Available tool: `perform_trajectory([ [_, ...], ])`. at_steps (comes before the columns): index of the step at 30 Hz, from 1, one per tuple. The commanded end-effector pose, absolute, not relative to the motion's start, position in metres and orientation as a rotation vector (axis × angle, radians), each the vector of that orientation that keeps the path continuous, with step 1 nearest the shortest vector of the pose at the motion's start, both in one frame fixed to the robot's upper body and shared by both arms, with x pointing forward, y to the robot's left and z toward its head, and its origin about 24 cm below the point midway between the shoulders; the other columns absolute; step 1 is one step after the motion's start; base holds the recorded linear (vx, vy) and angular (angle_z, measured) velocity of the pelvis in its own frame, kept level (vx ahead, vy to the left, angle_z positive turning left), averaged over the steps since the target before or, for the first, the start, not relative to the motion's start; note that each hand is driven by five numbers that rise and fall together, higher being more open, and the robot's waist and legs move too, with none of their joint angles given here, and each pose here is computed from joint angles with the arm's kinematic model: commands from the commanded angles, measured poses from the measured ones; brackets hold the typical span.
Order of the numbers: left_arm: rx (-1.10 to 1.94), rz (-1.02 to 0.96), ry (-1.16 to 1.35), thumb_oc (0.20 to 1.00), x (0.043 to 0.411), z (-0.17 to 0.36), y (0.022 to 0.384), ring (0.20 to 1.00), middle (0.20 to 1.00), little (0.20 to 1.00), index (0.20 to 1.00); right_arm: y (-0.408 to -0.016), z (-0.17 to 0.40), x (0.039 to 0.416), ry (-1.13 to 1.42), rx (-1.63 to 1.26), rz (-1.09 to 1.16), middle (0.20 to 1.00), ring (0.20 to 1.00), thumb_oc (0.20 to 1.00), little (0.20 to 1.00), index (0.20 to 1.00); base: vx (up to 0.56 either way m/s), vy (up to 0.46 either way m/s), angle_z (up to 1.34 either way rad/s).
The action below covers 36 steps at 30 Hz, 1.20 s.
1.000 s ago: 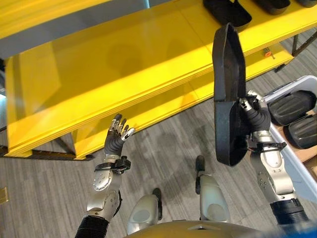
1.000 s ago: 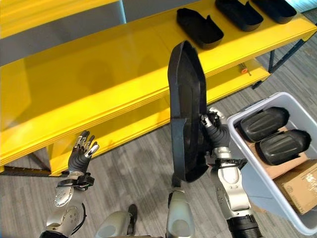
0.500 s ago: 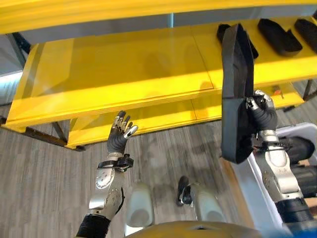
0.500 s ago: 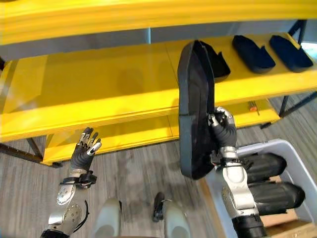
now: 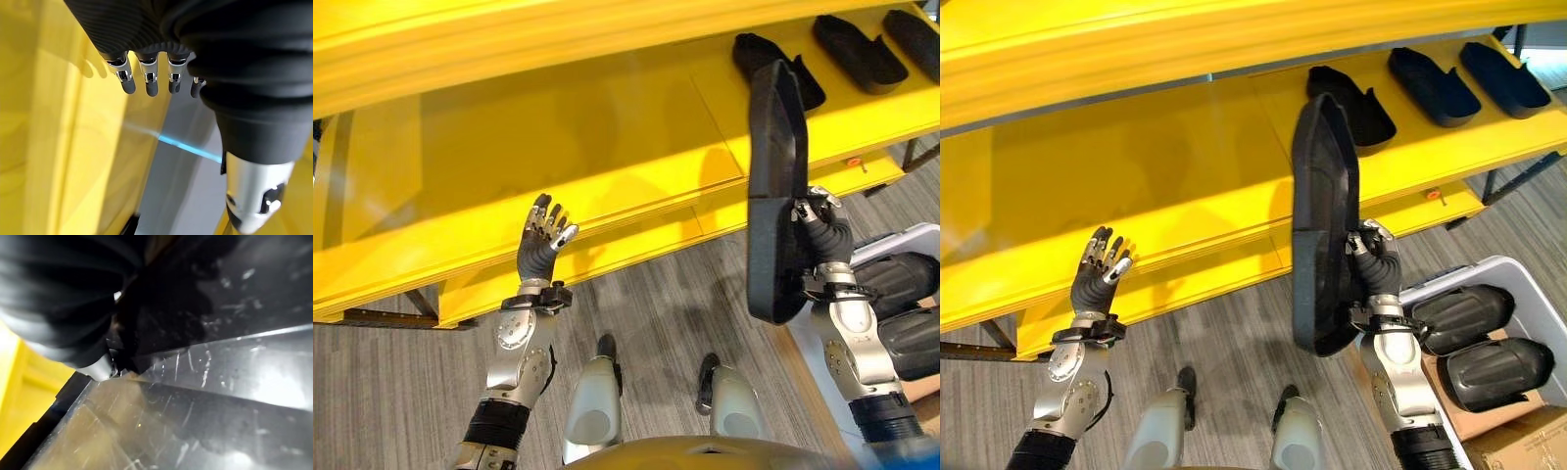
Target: Move parts from the plastic box to the shelf.
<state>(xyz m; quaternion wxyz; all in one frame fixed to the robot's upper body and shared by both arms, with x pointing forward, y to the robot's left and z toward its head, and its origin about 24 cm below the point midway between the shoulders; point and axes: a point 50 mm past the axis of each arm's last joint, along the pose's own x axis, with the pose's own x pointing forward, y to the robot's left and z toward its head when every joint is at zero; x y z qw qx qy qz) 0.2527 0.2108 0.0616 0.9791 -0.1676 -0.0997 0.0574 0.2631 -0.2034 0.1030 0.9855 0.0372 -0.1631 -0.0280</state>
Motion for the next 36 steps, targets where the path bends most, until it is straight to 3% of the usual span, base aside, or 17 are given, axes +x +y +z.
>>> perform_trajectory([
  [1,-0.267,0.105,-0.282,1.0,0.243,0.075,0.217,1.0,1.0,1.0,1.0,-0.205,0.138,0.268,-0.508,0.073,-0.06,0.2,0.2,0.2,0.2,0.2,0.06,-0.005,0.04],
  [12,-0.287,0.043,-0.323,1.0,0.246,0.089,0.21,1.0,1.0,1.0,1.0,-0.191,0.184,0.323,-0.554,-0.01,0.01,0.2,0.2,0.2,0.2,0.2,0.04,-0.037,0.05],
  [15,-0.277,0.001,-0.328,1.0,0.243,0.093,0.209,1.0,1.0,1.0,1.0,-0.208,0.225,0.354,-0.569,-0.083,-0.06,0.2,0.2,0.2,0.2,0.2,0.02,-0.041,0.24],
  [21,-0.285,-0.036,-0.324,1.0,0.245,0.096,0.205,1.0,1.0,1.0,1.0,-0.219,0.266,0.38,-0.548,-0.16,-0.127,0.2,0.2,0.2,0.2,0.2,0.0,-0.009,0.16],
  [36,-0.273,-0.123,-0.355,1.0,0.248,0.109,0.192,1.0,1.0,1.0,1.0,-0.289,0.323,0.392,-0.413,-0.215,-0.471,0.2,0.2,0.2,0.2,0.2,0.0,-0.011,0.2],
])
